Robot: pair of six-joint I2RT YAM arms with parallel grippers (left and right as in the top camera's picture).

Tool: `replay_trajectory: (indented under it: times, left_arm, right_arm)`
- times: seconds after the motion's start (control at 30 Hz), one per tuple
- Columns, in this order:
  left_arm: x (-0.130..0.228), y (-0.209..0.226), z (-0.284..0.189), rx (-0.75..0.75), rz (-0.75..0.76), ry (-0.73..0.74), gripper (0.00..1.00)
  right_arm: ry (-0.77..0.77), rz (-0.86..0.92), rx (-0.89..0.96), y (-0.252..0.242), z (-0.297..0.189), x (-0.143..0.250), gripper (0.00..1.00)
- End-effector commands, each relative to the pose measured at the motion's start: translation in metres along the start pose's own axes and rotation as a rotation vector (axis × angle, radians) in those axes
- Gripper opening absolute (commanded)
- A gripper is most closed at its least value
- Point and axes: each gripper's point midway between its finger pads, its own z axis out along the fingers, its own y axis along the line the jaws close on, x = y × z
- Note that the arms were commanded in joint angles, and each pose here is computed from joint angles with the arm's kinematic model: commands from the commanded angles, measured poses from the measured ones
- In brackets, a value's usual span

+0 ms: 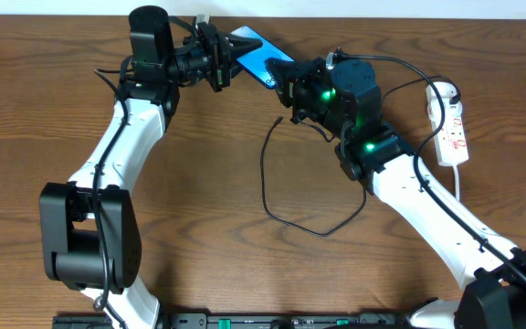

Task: Plug charger to phone and switch on socket
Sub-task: 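Open the right gripper, release the phone, and move it toward the cable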

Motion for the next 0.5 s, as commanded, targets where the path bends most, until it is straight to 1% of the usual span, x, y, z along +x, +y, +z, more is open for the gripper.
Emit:
replay_trajectory:
  times: [0.0, 0.23, 0.47]
  left_arm:
    - [0.0063, -0.0142, -0.0049, 0.020, 0.029, -0.004, 0.08]
    - [0.0063, -0.0142, -0.0049, 0.020, 0.029, -0.004, 0.08]
    - [0.0052, -0.0138, -0.0060, 0.020, 0.046, -0.006, 0.07]
  right_arm:
    - [0.001, -0.034, -0.029, 0.0153, -0.0056, 0.0064, 0.02]
    - [0.001, -0.034, -0.027, 0.0150, -0.0056, 0.0064, 0.02]
    - [0.001, -0.034, -0.026, 0.0147, -0.0056, 0.0064, 0.21]
